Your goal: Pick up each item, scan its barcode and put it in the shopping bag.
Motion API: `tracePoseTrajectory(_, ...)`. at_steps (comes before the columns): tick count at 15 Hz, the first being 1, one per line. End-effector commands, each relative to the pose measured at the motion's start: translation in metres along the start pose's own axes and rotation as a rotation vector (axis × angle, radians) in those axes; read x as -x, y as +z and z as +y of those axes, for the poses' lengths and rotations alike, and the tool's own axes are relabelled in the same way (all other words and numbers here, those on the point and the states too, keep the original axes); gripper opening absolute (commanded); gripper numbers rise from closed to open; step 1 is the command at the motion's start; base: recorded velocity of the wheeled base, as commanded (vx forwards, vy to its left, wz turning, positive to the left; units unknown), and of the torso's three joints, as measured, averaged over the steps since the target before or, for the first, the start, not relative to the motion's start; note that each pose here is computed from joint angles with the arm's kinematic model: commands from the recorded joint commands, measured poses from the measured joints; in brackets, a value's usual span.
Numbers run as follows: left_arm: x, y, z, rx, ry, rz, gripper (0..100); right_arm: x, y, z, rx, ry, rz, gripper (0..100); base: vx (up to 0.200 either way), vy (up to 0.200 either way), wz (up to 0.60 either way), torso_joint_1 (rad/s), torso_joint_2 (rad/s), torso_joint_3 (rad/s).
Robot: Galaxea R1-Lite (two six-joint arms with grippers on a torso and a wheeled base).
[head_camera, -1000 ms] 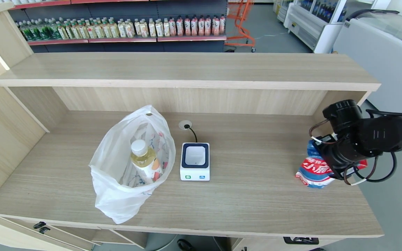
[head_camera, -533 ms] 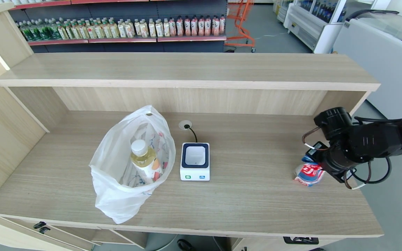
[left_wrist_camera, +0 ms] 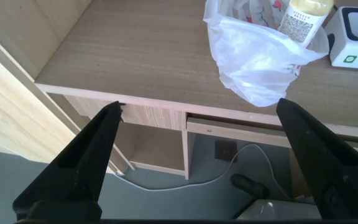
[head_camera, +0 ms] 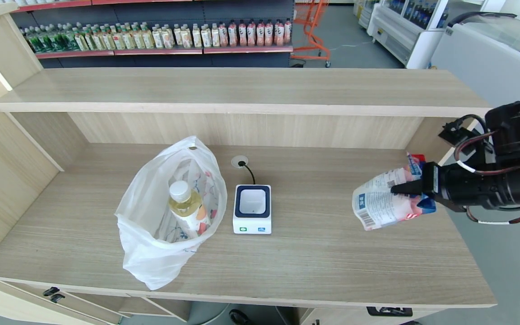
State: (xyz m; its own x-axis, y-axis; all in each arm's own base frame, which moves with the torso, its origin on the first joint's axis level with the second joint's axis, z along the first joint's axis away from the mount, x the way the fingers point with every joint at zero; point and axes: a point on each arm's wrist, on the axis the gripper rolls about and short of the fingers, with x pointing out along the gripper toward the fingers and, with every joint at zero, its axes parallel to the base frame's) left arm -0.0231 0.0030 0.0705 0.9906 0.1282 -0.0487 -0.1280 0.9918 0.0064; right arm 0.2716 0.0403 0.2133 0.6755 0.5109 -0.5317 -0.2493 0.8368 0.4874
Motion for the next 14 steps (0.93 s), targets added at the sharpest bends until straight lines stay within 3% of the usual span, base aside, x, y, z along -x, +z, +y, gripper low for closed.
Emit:
tracePoseTrajectory(1,0.000,0.000,0.000,0.000,0.000,0.001,100,0.063,-0.010,0.013,0.289,0.282,-0.086,0,0.000,0.000,0.00,0.000,0.00,0.000)
tracePoseTrajectory(3,0.000,0.000,0.000,0.000,0.000,0.000,100,0.068,-0.015,0.032,0.384,0.532,-0.052,0,0.000,0.000,0.00,0.000,0.00,0.000)
tracePoseTrajectory(6,0.000,0.000,0.000,0.000,0.000,0.001,100,0.080,-0.024,0.057,0.298,0.731,0.037,0,0.000,0.000,0.00,0.000,0.00,0.000)
tracePoseTrajectory(14,0.000,0.000,0.000,0.000,0.000,0.001,100,0.082,-0.034,0.075,0.244,0.807,0.121,0,0.000,0.000,0.00,0.000,0.00,0.000)
